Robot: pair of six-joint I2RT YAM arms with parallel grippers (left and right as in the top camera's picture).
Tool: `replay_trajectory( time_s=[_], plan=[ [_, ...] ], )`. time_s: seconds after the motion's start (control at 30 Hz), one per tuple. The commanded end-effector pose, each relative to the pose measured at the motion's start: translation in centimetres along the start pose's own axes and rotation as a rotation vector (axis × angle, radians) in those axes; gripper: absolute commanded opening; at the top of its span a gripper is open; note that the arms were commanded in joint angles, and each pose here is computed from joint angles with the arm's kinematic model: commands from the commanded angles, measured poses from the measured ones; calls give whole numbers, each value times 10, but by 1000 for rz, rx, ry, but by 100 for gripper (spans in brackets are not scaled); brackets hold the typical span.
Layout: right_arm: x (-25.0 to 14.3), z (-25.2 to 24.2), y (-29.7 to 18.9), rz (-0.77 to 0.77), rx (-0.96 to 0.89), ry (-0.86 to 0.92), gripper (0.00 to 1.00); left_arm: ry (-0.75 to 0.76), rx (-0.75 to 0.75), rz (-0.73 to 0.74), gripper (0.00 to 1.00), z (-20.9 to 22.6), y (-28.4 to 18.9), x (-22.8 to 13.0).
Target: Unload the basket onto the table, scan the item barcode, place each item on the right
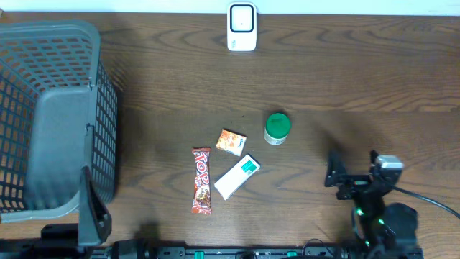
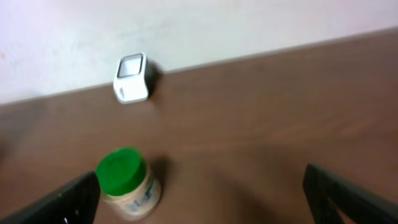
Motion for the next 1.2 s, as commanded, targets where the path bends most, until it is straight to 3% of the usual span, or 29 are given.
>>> replay_trajectory(
  time_s=[0.0, 0.3, 0.53, 0.8, 1.03, 1.17],
  plan=[
    [47, 5, -31, -40, -23, -7, 99, -18, -40, 19, 96, -2, 8, -11],
    [110, 13, -81, -89, -50, -15, 99, 4, -168, -94, 96, -16, -26, -7],
    [118, 17, -111, -50, -51, 25, 99, 25, -173, -275, 96, -27, -90, -6],
    [133, 20, -138, -27, -56, 39, 99, -30, -199, -279, 96, -25, -89, -5],
    [140, 29, -82, 249, 85, 19, 99, -34, -162, -263, 96, -22, -87, -9],
    [143, 26, -43, 339, 84, -13, 99, -72, 42, -205, 96, -6, -78, -24]
  ],
)
Point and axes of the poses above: each gripper's point midway between its finger pads, its own y axis out along the fingers, its own z axis along the line the jaws close on, x = y × z, the point moved 10 cm from there along -y, back along the fingers, and after that the axes turned 7 degrees about -y, right-handed, at the moved point
